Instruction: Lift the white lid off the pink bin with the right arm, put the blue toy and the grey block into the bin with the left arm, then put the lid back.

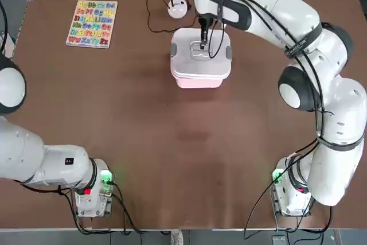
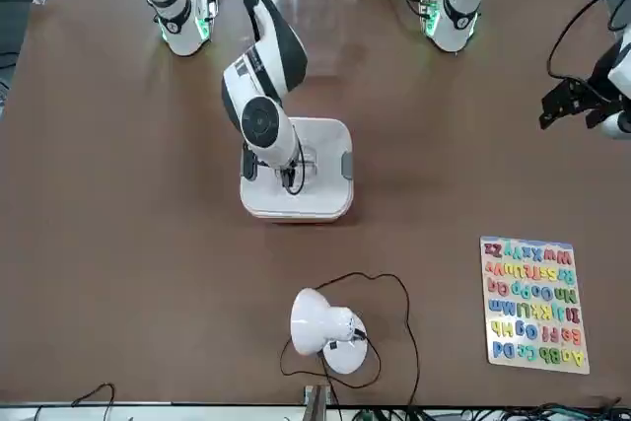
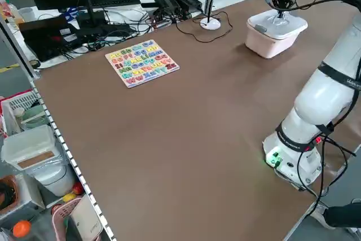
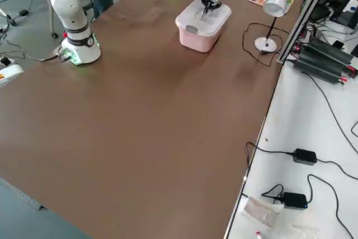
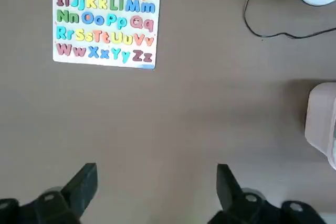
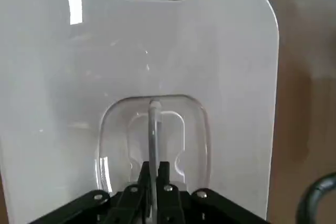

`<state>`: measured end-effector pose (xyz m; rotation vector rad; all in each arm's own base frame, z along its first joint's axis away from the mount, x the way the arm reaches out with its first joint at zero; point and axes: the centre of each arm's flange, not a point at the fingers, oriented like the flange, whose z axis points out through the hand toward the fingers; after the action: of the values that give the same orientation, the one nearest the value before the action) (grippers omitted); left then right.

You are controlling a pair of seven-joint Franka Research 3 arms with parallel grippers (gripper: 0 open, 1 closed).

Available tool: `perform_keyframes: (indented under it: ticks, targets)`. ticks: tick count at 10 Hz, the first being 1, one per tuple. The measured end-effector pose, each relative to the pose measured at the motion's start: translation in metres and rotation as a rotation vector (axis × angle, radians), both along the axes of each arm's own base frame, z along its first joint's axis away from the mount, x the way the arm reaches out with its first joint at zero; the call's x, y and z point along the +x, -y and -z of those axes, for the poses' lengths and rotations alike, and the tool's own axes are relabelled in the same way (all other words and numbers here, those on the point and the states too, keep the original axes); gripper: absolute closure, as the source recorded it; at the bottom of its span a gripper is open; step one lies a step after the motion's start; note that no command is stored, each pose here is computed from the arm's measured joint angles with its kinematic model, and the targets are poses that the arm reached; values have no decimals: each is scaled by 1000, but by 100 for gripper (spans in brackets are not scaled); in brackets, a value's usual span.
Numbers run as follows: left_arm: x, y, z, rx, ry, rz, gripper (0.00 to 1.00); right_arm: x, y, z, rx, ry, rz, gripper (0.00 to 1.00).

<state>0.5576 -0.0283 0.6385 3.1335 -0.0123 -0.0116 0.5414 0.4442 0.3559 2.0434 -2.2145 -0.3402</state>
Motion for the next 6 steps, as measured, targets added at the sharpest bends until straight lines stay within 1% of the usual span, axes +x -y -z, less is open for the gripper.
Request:
perform_keyframes:
  ticks: [6]
  targets:
    - [0,-1,0,0,0,-3,0,0,-6,3,3,13,2,93]
